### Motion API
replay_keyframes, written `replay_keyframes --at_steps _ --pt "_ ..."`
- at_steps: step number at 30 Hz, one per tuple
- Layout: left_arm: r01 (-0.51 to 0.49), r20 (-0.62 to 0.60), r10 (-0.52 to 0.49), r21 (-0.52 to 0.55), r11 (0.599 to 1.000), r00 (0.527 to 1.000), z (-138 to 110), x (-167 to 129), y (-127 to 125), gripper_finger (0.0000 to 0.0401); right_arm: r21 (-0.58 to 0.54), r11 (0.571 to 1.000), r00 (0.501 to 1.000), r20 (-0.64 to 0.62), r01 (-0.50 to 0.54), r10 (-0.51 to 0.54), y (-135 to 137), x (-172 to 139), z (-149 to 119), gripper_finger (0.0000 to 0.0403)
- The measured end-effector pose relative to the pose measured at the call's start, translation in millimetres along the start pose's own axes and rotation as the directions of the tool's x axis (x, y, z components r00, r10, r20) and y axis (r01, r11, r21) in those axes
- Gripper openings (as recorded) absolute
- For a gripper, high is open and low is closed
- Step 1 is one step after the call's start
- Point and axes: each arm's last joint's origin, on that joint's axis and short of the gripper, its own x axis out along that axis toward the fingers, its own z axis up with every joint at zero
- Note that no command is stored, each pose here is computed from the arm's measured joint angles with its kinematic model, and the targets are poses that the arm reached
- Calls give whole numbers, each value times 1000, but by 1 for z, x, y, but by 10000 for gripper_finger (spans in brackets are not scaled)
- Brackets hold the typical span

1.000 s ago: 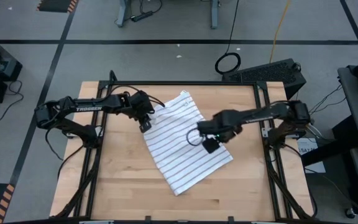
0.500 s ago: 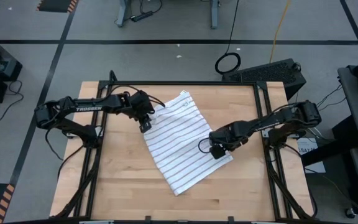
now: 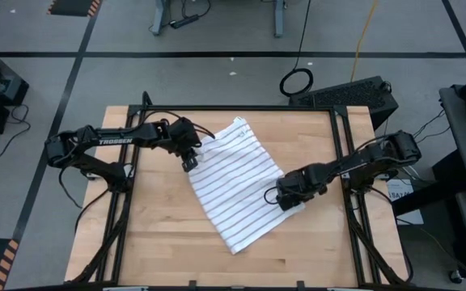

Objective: Roll towel
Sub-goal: Roll the white towel

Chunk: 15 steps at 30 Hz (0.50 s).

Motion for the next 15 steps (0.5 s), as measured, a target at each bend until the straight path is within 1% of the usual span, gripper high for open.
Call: replay_keyframes --at_steps 2,3,4,6,9,15 --pt "10 14 -10 2 1000 1000 1 0 0 10 7 1000 999 -32 -8 8 3 -1 -5 33" --pt "22 18 -22 3 1000 1000 2 0 -1 10 13 1000 999 -46 -12 13 5 -1 -8 18" --pt "38 23 -38 4 999 999 2 0 -1 10 23 1000 998 -62 -17 19 8 -2 -12 11" --pt "64 41 -65 10 998 997 4 0 -3 10 60 998 996 -83 -26 31 14 -5 -18 15" --pt "75 62 -76 21 997 995 6 0 -4 10 122 992 992 -114 -41 55 23 -10 -31 20" --pt "77 161 -83 45 996 983 16 -1 -4 10 257 961 982 -127 -103 139 45 -22 -61 4"
